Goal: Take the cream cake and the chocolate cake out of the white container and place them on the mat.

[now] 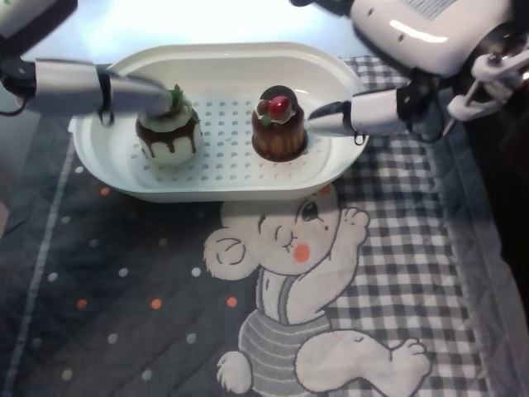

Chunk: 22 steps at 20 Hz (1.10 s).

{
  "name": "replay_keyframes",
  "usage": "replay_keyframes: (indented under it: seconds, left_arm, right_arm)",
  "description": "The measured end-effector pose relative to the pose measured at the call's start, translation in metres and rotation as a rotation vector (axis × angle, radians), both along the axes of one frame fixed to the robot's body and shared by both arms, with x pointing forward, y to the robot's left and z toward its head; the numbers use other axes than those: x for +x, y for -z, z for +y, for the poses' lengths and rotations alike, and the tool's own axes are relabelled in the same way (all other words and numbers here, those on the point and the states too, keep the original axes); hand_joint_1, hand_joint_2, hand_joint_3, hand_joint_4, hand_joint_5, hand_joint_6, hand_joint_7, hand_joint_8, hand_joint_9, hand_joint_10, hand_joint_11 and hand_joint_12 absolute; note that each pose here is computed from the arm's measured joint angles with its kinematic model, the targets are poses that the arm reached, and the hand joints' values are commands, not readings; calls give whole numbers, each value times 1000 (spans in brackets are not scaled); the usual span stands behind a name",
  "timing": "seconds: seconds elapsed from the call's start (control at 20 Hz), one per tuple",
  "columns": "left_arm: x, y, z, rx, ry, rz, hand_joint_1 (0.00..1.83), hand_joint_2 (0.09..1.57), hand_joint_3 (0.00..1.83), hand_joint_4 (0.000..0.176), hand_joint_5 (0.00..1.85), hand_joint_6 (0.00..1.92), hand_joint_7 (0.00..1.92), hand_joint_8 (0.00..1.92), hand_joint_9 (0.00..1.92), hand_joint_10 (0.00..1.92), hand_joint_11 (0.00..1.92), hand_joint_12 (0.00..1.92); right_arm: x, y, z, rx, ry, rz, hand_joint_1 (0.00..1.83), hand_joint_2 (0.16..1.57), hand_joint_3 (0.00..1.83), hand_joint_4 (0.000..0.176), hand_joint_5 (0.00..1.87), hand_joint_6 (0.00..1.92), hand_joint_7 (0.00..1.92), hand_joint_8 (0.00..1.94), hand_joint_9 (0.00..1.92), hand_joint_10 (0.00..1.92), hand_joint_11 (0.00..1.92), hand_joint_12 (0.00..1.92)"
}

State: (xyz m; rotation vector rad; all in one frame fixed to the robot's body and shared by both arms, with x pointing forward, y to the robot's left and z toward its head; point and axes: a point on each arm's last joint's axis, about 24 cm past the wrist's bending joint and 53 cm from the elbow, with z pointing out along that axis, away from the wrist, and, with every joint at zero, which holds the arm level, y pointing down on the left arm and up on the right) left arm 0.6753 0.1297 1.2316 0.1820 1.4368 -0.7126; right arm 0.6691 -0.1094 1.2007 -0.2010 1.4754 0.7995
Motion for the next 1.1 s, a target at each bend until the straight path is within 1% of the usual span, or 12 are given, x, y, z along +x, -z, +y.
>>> replay_keyframes:
  seconds: [0.05,0.15,0.2,0.3,0.4,0.5,0.8,0.85,0.9,0.95,1.0,1.1]
  left_arm:
    - [0,1,-1,3,3,2,578,874,3,17,308,9,243,2,219,37,0,888]
    - [1,1,0,7,0,1,649,878,3,9,310,8,222,0,204,25,0,884]
    - [3,2,2,14,-2,8,641,869,0,18,304,4,206,1,198,18,0,921]
    - [8,5,3,20,-8,25,647,851,0,7,309,3,317,22,332,56,0,1104]
    - [14,13,-1,34,-4,46,680,849,0,10,342,8,420,27,448,96,47,1290]
    - [19,27,-5,55,-1,89,714,844,0,0,371,18,445,30,487,111,75,1319]
    - [35,70,-10,94,-9,224,778,859,1,0,416,10,519,8,552,81,92,1311]
    - [36,77,-11,98,-10,242,805,867,5,0,416,9,511,4,541,74,73,1302]
    - [37,82,-12,100,-10,257,813,873,7,0,416,8,506,1,540,72,73,1303]
    - [38,86,-13,104,-9,267,836,876,8,0,416,7,496,0,532,66,72,1303]
    - [38,89,-13,106,-9,277,827,868,3,0,418,5,487,0,528,53,75,1277]
    - [41,91,-13,97,-16,286,817,864,0,0,427,5,489,1,528,44,51,1304]
  right_arm:
    - [2,7,2,-9,-2,19,871,853,5,0,589,39,511,9,418,380,111,1473]
    - [7,16,5,-19,0,53,897,834,0,0,657,9,499,1,415,178,10,1431]
    - [8,16,6,-18,0,53,873,843,3,0,618,1,511,4,460,189,60,1494]
    - [12,18,7,-9,8,61,820,851,4,0,549,0,532,9,540,245,174,1508]
    - [20,27,6,-3,23,92,778,843,0,0,496,0,515,3,505,242,123,1473]
    - [24,36,9,1,30,121,764,841,0,0,499,3,517,3,478,238,82,1456]
    - [30,55,28,6,15,181,715,827,0,0,417,0,380,0,397,194,85,1445]
    - [31,59,30,1,14,192,734,832,0,0,414,0,402,1,355,315,47,1617]
    - [31,62,32,1,14,202,753,826,0,0,403,9,584,210,326,1100,249,1860]
    - [32,65,33,-1,14,209,732,822,0,0,414,7,504,171,221,1062,136,1784]
    - [33,68,34,-2,14,217,729,819,0,0,436,6,436,75,255,651,61,1475]
    - [34,75,36,-14,12,238,765,833,2,0,465,3,453,13,397,235,48,1269]
